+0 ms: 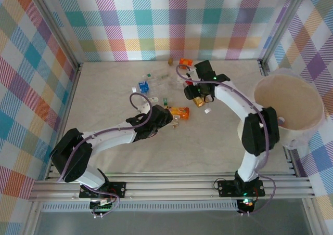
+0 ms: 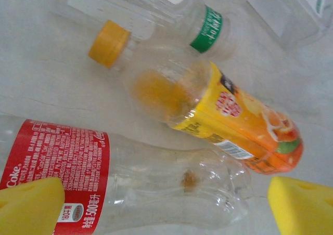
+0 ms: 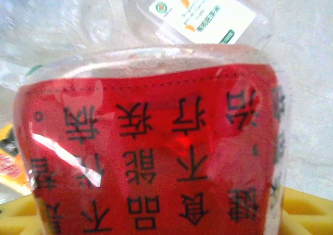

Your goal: Put the plastic bottles in the bin

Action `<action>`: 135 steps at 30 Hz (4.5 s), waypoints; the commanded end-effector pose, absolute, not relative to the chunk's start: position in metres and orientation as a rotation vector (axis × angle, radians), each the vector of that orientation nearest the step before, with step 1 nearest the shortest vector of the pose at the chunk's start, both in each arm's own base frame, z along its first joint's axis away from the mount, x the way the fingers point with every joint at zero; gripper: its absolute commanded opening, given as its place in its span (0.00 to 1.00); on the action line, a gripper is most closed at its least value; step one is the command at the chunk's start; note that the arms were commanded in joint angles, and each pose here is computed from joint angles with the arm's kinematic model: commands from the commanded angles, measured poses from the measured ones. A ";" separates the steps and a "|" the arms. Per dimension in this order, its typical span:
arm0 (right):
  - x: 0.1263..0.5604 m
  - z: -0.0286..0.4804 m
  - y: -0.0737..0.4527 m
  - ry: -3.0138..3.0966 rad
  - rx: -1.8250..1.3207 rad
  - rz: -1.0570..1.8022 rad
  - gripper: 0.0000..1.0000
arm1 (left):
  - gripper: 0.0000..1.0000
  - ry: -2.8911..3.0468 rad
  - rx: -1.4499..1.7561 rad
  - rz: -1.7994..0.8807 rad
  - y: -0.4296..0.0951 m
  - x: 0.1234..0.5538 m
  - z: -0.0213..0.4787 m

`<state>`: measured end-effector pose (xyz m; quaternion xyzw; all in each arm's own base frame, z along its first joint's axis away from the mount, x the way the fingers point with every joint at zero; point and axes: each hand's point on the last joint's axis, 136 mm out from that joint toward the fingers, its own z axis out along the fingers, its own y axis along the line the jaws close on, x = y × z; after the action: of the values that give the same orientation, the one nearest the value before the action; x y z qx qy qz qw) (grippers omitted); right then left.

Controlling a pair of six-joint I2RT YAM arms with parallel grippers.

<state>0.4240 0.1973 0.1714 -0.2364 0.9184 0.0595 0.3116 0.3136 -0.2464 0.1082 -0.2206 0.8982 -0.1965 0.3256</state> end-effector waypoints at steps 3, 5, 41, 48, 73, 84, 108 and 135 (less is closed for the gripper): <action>0.409 0.248 0.192 2.219 -0.513 0.231 0.63 | 1.00 2.338 -0.512 -0.608 -0.263 0.322 0.121; 0.401 0.270 0.187 2.157 -0.494 0.241 0.63 | 1.00 2.325 -0.479 -0.628 -0.267 0.324 0.128; 0.264 0.457 -0.079 1.586 0.242 -0.568 0.55 | 1.00 2.246 -0.188 -0.802 -0.315 0.336 0.191; 0.265 0.429 -0.121 1.688 0.400 -0.723 0.57 | 1.00 2.243 -0.174 -0.702 -0.299 0.335 0.200; 0.230 0.378 -0.184 1.727 0.784 -0.875 0.94 | 1.00 2.590 0.041 -0.124 -0.164 0.325 0.133; 0.252 0.395 -0.136 1.753 0.633 -0.469 1.00 | 1.00 2.638 0.181 -0.167 -0.175 0.323 0.105; 0.316 0.392 0.149 1.932 -0.291 0.747 1.00 | 1.00 2.635 0.518 -0.291 -0.211 0.309 0.058; 0.330 0.348 0.166 2.035 -0.297 0.687 1.00 | 0.87 2.429 0.992 0.041 -0.281 0.277 0.032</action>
<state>0.3335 0.1672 0.3406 -0.1121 0.8360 0.2847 0.4554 0.2689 -0.2753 0.0322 0.3378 0.9108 -0.0166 0.2370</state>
